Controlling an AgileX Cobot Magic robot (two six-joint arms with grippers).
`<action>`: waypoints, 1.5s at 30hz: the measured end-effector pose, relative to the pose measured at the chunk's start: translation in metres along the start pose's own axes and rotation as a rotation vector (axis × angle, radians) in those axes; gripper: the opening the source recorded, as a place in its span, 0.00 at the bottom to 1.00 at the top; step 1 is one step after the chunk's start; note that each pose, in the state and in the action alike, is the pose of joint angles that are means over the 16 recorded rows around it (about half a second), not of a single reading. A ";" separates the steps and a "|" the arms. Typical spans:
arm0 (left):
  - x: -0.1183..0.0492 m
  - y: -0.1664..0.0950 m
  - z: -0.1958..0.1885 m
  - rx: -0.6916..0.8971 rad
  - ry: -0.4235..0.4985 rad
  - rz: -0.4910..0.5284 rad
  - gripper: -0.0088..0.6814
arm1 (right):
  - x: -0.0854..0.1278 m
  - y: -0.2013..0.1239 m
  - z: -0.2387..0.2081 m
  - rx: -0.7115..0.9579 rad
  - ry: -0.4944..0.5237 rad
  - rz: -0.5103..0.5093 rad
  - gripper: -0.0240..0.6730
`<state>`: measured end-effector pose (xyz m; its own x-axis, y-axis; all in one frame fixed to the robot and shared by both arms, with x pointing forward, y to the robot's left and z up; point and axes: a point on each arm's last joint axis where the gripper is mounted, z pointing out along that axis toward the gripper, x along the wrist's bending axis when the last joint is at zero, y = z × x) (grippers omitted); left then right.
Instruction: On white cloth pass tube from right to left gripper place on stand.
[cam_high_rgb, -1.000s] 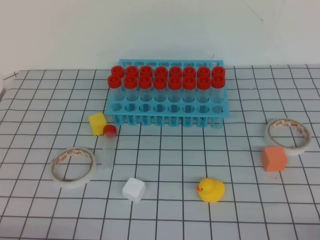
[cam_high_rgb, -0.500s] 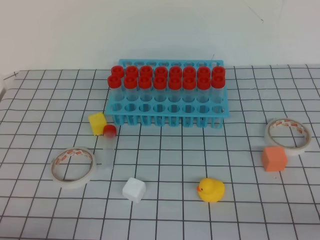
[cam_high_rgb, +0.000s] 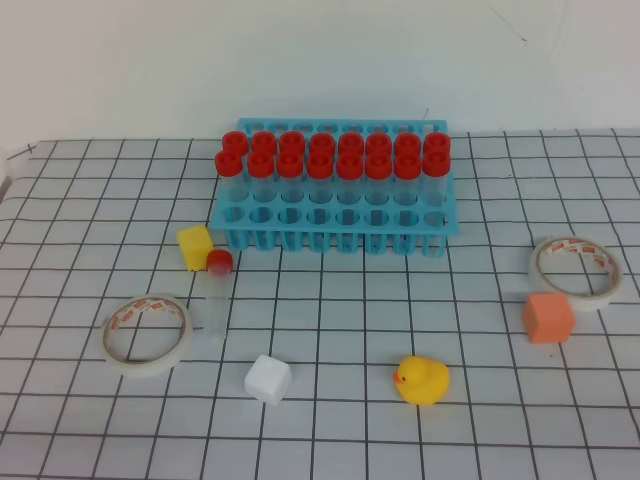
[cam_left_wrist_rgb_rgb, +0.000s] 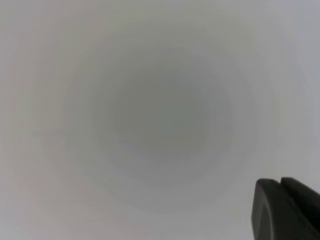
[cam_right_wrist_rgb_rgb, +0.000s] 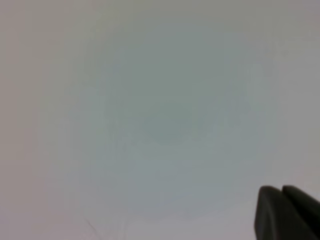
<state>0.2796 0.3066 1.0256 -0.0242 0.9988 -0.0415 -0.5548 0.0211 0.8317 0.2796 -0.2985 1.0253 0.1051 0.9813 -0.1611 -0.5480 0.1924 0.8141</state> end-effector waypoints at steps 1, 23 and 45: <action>0.000 0.001 0.000 -0.001 -0.001 0.000 0.01 | 0.000 0.001 0.001 0.006 0.001 0.006 0.03; -0.014 0.024 0.058 0.628 -0.129 0.096 0.01 | -0.007 0.052 0.105 0.790 0.164 0.075 0.03; -0.020 -0.003 0.053 0.964 -0.178 0.023 0.01 | 0.126 -0.075 0.264 1.355 0.920 0.184 0.03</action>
<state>0.3258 0.2891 1.0538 0.1433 0.9897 -0.0009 0.3636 -0.0518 0.9301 0.5531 -0.1882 1.0913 -0.6432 0.7542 0.1323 0.6343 0.4281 0.6437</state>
